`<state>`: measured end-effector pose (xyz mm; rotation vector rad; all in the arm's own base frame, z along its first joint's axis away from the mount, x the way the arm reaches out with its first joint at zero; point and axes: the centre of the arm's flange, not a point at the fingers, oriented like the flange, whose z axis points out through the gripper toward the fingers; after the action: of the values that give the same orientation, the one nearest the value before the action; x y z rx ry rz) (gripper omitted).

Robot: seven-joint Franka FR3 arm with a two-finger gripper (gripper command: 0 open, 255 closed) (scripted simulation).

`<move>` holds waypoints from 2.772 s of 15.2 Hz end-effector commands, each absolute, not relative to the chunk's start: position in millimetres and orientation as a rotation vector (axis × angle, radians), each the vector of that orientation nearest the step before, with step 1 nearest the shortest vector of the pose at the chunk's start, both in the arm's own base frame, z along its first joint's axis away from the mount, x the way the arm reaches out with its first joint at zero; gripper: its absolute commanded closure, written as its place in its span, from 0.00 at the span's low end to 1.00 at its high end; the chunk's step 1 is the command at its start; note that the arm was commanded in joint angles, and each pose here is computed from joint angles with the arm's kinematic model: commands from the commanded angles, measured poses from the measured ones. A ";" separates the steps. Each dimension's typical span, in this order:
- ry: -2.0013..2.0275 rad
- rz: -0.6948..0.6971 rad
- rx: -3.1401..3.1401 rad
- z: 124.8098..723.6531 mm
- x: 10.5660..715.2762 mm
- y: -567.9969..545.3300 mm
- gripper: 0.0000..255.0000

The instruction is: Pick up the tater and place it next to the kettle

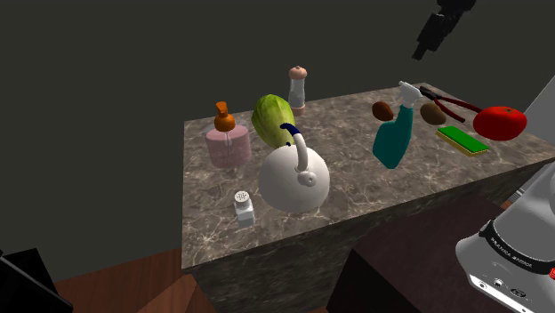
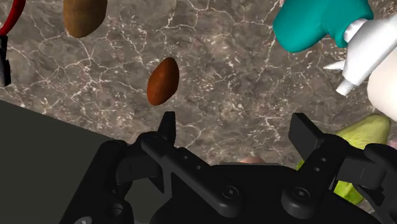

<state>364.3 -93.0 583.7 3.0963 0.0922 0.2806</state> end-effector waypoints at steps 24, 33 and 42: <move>0.241 0.022 3.225 347.6 505.8 -222.5 0.00; 0.241 0.022 3.225 328.8 505.9 -220.7 0.00; 0.241 0.022 3.225 328.7 506.1 -220.8 1.00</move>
<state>506.2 -220.8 329.1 3.2243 0.2410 0.0231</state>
